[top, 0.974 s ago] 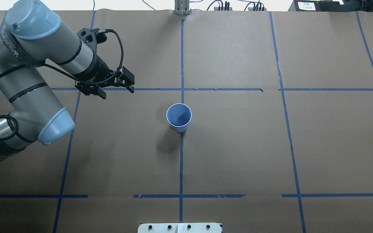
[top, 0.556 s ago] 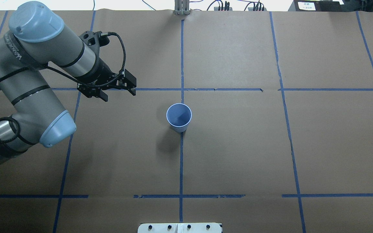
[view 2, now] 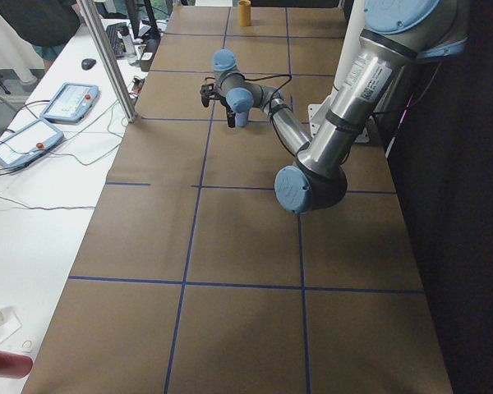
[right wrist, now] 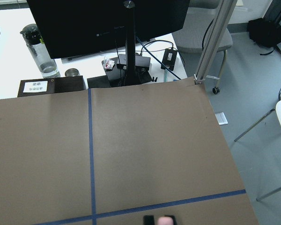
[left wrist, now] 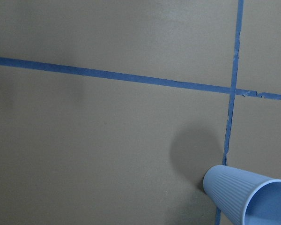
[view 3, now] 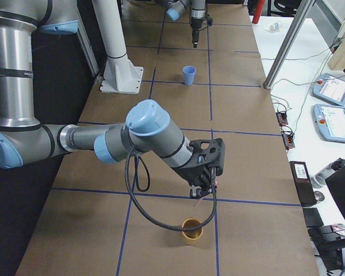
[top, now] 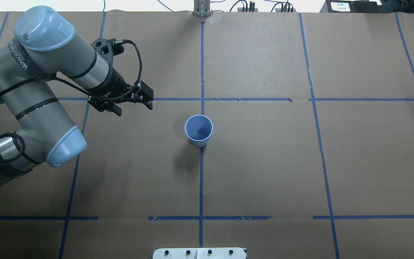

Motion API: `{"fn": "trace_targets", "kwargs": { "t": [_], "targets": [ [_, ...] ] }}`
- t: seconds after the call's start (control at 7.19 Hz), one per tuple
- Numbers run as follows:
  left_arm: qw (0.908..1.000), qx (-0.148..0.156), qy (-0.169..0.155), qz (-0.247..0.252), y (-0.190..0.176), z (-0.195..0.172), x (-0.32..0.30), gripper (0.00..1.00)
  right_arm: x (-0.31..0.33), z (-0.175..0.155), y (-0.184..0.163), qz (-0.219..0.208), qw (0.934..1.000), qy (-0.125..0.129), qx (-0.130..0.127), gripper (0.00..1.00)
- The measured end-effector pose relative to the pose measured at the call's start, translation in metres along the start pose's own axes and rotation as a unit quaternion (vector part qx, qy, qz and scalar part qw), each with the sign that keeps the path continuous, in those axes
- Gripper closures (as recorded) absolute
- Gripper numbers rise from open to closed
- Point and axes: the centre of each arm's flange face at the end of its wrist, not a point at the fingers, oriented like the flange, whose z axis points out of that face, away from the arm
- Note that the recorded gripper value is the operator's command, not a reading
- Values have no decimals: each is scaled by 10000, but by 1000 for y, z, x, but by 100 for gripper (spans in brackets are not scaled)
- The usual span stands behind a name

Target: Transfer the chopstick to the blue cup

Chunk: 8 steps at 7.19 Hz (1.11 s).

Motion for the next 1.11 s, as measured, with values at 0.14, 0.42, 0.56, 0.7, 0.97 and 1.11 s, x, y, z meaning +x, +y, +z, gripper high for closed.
{"fn": "trace_targets", "kwargs": {
  "t": [0.14,0.42,0.56,0.7,0.97,1.11],
  "targets": [
    [10000,-8,0,6,1,0,-1,0,-46,-22,-16,-105,9999,-4,-119,100],
    [10000,7,27,42,3,-5,-4,0,-150,-38,-50,-456,9984,-202,-246,100],
    [10000,33,45,65,5,-10,-8,0,-200,-37,-65,-530,9975,-339,-327,100],
    [9999,108,63,52,3,-21,-16,0,-255,-32,-76,-506,9965,-492,-458,100],
    [9992,331,-36,236,-15,-50,-48,0,-365,-17,-72,-286,9941,-758,-724,100],
    [9977,394,-237,497,-28,-66,-66,0,-420,-10,-60,-124,9930,-840,-820,100]
  ]
}}
